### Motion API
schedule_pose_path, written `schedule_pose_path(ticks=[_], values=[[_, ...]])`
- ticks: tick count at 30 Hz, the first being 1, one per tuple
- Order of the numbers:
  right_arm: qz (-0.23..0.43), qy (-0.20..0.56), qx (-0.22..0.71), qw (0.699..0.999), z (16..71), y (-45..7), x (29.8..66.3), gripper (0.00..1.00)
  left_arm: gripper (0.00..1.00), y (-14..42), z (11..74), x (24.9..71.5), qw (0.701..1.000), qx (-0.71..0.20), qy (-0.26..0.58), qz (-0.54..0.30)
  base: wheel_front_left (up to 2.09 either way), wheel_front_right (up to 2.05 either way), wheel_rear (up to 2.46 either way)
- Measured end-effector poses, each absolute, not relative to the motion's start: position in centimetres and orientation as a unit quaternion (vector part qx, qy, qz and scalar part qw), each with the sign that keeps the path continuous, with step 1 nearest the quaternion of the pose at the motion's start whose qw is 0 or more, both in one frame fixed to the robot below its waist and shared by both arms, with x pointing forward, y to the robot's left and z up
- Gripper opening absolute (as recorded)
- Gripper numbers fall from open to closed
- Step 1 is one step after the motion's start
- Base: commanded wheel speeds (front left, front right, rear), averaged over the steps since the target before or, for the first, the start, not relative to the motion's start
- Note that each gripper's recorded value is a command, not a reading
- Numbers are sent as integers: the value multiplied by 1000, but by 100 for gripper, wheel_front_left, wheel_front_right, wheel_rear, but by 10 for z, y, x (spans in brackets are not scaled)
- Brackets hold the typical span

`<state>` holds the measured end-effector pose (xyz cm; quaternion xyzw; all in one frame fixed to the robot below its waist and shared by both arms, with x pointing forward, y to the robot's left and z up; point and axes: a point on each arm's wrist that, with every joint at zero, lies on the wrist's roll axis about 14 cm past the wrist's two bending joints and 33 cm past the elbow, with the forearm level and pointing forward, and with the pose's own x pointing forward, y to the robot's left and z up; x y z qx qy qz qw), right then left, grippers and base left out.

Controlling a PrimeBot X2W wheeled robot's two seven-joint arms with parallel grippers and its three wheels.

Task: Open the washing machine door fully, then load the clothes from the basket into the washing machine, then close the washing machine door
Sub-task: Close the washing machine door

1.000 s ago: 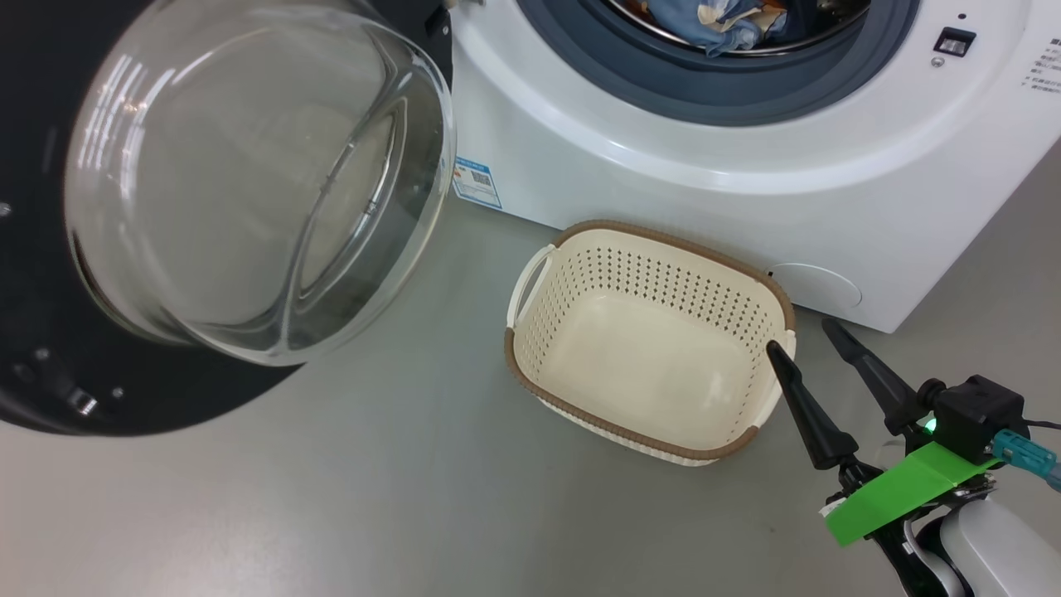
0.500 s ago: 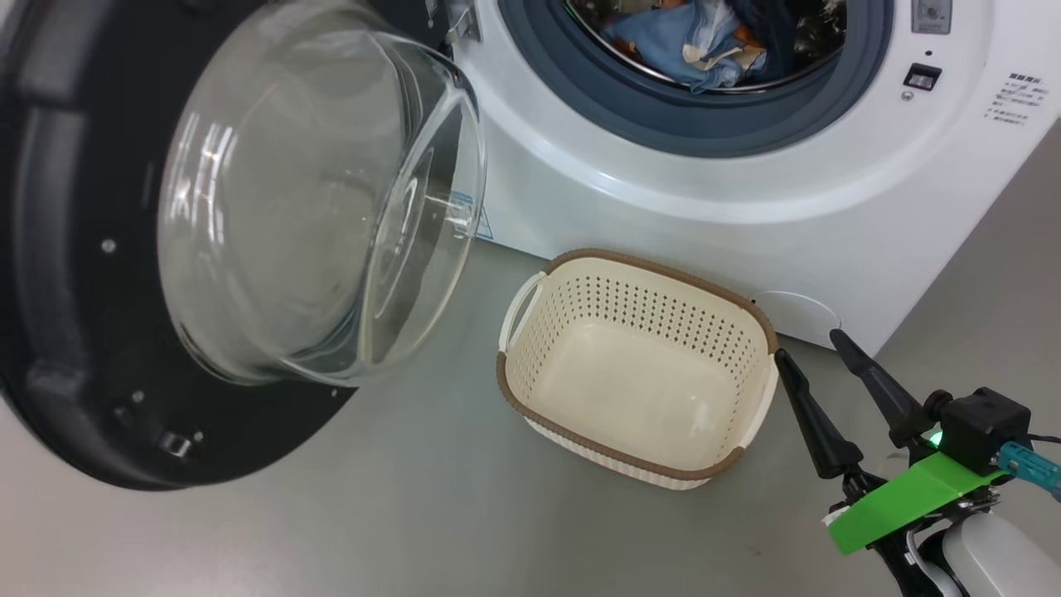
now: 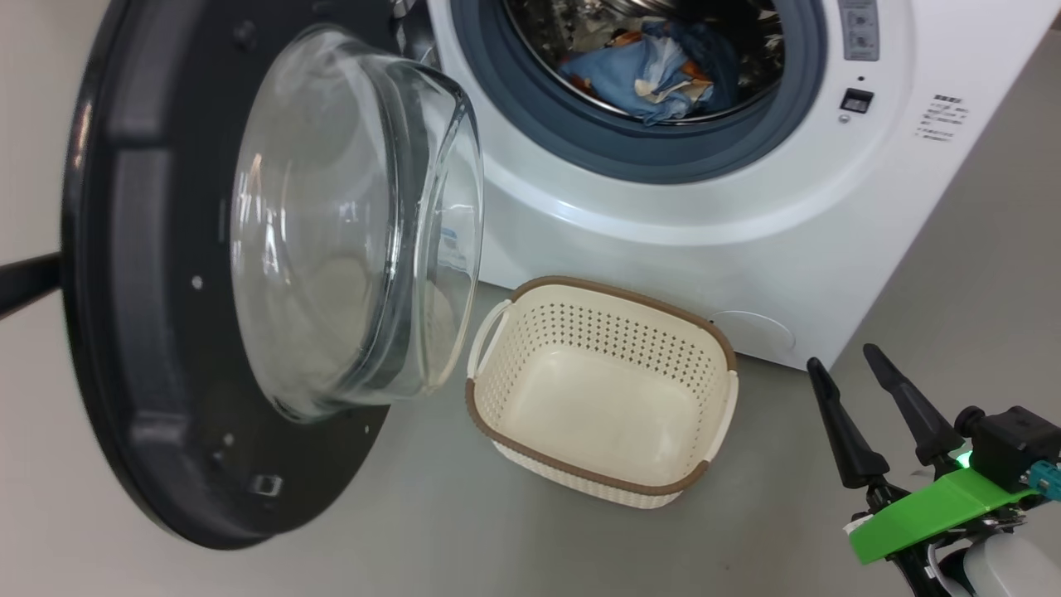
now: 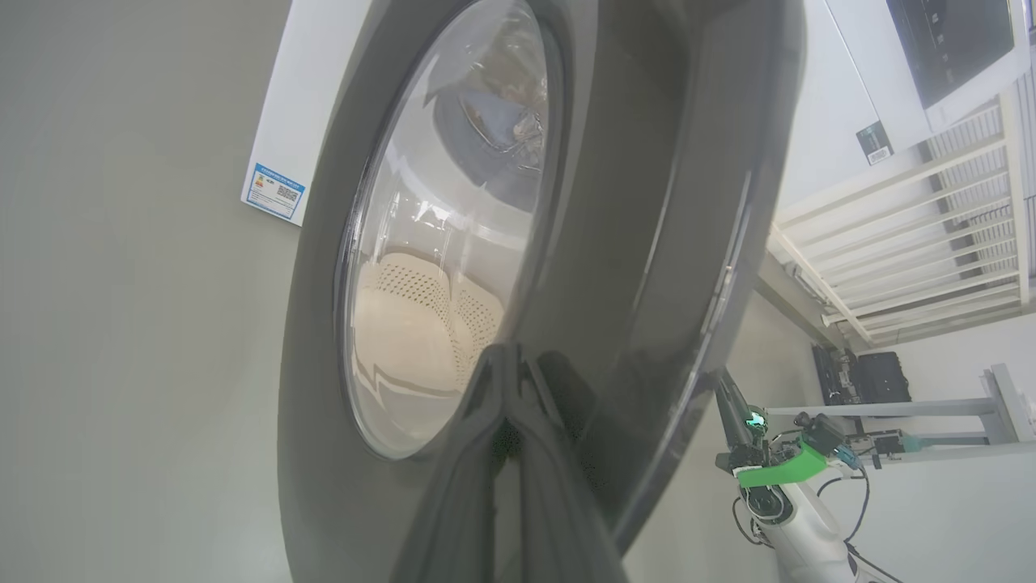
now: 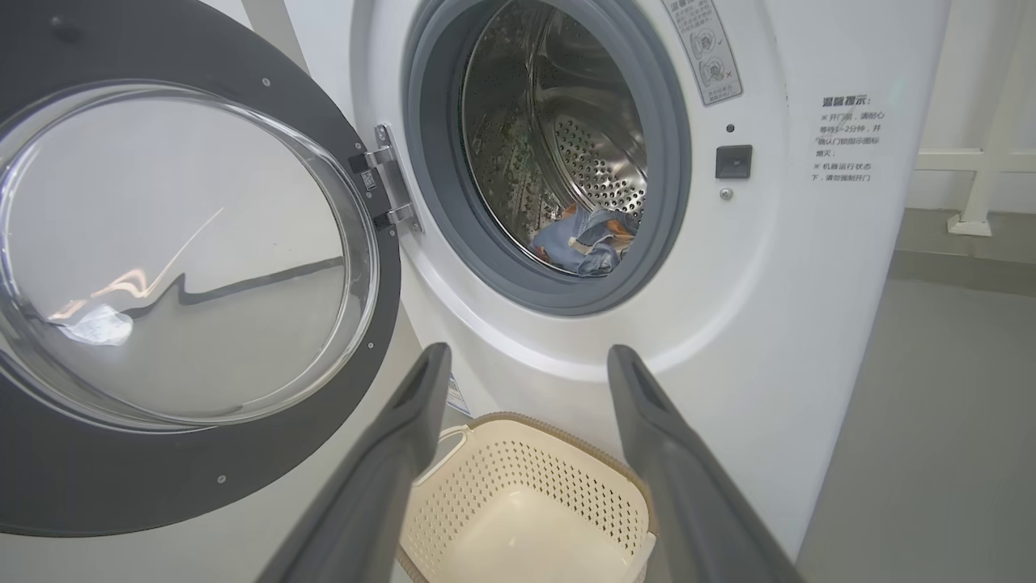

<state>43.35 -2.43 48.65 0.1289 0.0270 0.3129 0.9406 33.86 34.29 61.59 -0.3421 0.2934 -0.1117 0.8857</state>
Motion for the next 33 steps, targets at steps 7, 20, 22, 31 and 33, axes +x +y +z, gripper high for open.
schedule_pose_path(ticks=[7,20,22,31,33], values=[[271,17,131,953,491,-54,432,100,0,300,623,354,880,-320,300,-184,0,0,0],[201,4,132,971,497,-103,416,100,0,229,632,386,867,-287,294,-281,0,0,0],[191,1,132,973,498,-111,414,100,0,220,632,391,866,-285,292,-290,0,0,0],[141,-9,134,981,501,-145,402,100,0,181,629,419,863,-270,282,-321,0,0,0],[129,-10,133,983,502,-154,399,100,0,172,629,426,862,-270,277,-327,0,0,0]])
